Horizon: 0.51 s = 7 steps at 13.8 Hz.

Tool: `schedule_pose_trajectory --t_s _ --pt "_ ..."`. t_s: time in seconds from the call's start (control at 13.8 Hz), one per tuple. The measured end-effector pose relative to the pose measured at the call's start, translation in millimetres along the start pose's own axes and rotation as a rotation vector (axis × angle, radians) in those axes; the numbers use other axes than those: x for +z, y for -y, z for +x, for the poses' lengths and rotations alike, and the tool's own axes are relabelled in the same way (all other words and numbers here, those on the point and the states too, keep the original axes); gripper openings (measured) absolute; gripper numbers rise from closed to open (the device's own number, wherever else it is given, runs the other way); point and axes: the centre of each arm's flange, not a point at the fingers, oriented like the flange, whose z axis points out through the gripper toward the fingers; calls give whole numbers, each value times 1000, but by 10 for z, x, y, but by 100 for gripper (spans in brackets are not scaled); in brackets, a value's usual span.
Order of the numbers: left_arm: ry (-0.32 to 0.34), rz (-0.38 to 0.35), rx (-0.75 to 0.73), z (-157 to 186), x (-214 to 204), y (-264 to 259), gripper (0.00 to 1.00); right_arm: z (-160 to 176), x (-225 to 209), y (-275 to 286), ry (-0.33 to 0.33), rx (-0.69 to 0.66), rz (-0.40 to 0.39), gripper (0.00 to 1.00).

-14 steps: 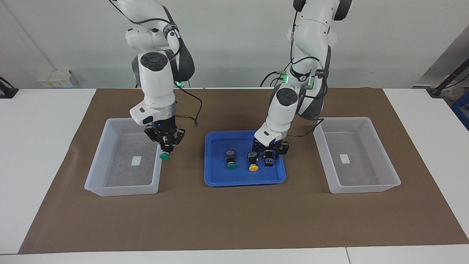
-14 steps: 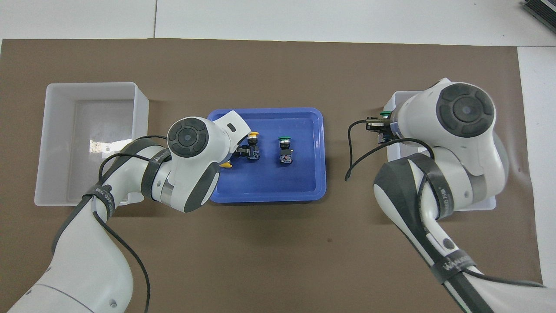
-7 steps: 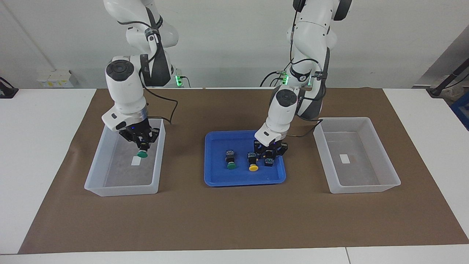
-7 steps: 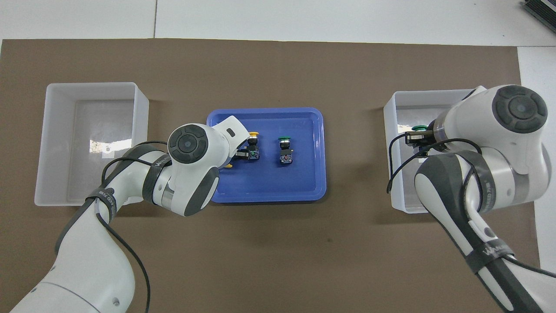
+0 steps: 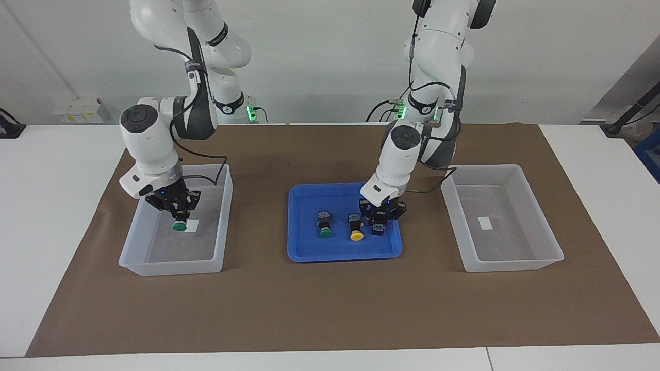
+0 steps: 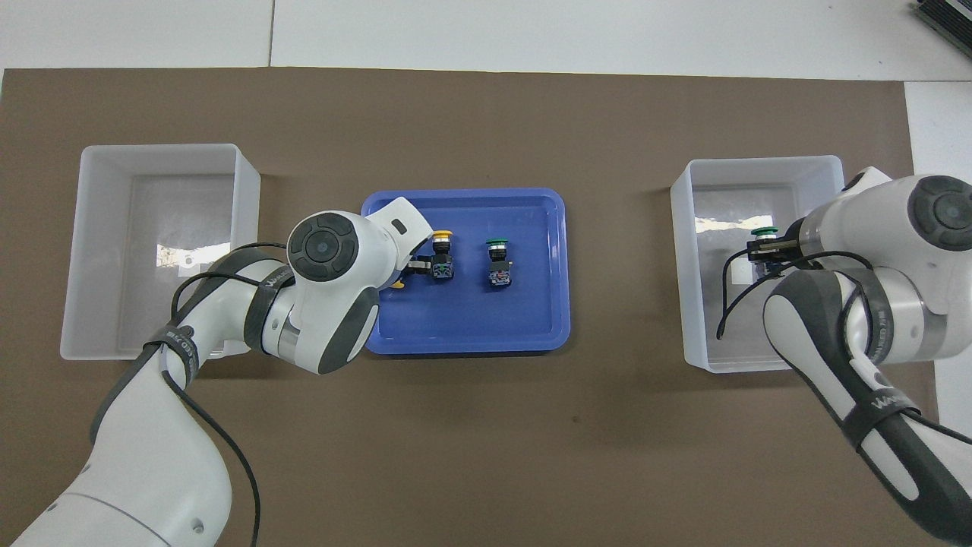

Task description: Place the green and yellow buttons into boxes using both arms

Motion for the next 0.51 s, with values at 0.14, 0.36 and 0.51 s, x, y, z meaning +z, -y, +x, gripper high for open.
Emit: schedule_pose_trajectory --t_s 0.14,0.36,0.51 --pt "3 3 -6 75 -85 12 44 29 154 -44 -10 8 29 31" --pt "16 11 -30 270 -315 116 44 57 381 -135 -21 16 42 31" --pt "23 18 -62 449 -544 286 44 66 486 -171 -25 22 44 31"
